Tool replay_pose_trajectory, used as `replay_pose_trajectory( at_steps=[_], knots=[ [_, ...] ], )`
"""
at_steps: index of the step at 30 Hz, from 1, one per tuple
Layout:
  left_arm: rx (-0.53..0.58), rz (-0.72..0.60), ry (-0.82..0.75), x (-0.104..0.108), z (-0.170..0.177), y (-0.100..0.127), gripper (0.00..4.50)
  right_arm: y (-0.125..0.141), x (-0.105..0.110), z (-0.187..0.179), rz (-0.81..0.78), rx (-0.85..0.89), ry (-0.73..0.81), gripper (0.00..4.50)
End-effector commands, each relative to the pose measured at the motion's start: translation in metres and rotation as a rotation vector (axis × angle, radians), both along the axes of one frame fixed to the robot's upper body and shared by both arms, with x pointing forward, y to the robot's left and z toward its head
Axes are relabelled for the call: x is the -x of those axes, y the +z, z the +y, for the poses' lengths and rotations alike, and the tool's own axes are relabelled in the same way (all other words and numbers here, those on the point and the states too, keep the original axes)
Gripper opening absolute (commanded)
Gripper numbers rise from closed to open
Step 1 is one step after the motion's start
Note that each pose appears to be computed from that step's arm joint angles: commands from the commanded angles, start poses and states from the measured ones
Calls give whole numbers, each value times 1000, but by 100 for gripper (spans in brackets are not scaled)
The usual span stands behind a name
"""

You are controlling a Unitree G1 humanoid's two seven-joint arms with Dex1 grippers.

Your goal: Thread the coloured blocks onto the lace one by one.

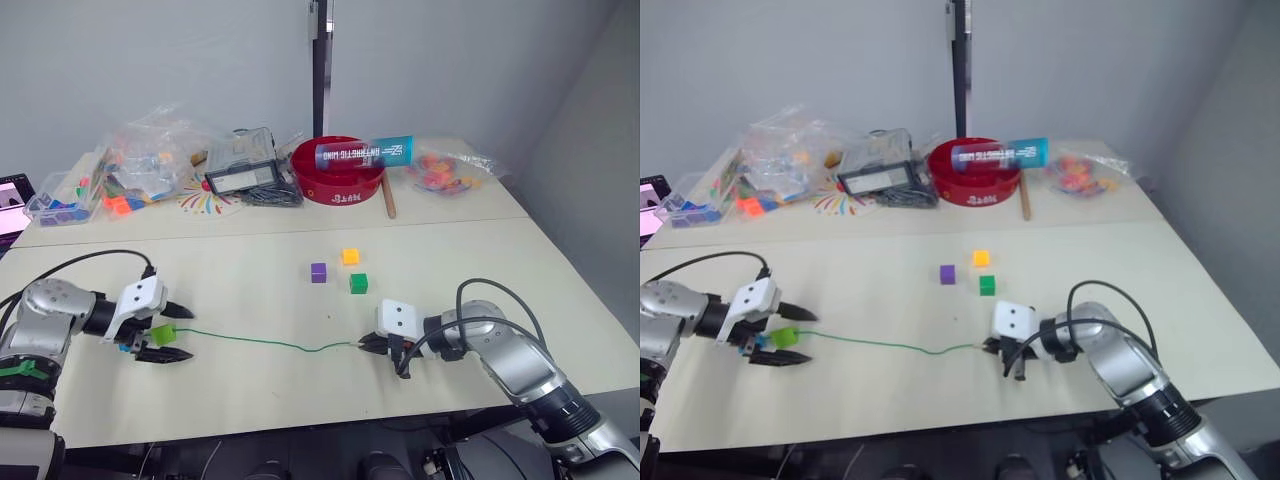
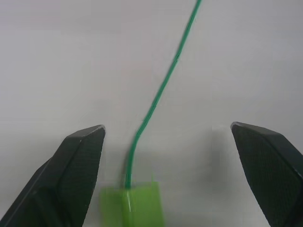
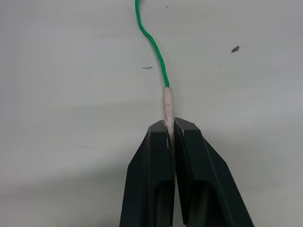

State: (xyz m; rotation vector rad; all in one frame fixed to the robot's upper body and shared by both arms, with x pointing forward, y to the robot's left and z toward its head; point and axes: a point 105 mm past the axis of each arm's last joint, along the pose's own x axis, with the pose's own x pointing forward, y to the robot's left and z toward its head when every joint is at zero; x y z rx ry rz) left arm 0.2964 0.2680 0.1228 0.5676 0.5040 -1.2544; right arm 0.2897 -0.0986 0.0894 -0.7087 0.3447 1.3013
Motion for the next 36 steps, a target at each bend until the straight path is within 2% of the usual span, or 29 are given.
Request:
replay_pose_trajectory(
  at_steps=[1, 5, 13, 21, 30, 33, 36],
  knots=[
    [86, -10, -38, 4, -23, 26, 446, -5, 1, 1, 10, 19, 9, 0],
    [203, -40, -112, 5, -75, 29, 446, 2, 0, 11, -10, 22, 39, 0],
    [337, -70, -165, 4, -146, 2, 446, 14, -1, 39, -37, 26, 46, 0],
    [335, -68, -186, 3, -172, -26, 446, 13, -3, 45, -45, 41, 28, 0],
    [373, -83, -205, -5, -193, -30, 446, 13, -2, 43, -48, 52, 23, 0],
    [379, -82, -207, -7, -196, -30, 368, 13, -2, 42, -48, 54, 23, 0],
    [377, -78, -209, -8, -196, -32, 262, 13, -2, 42, -48, 55, 22, 0]
  ],
)
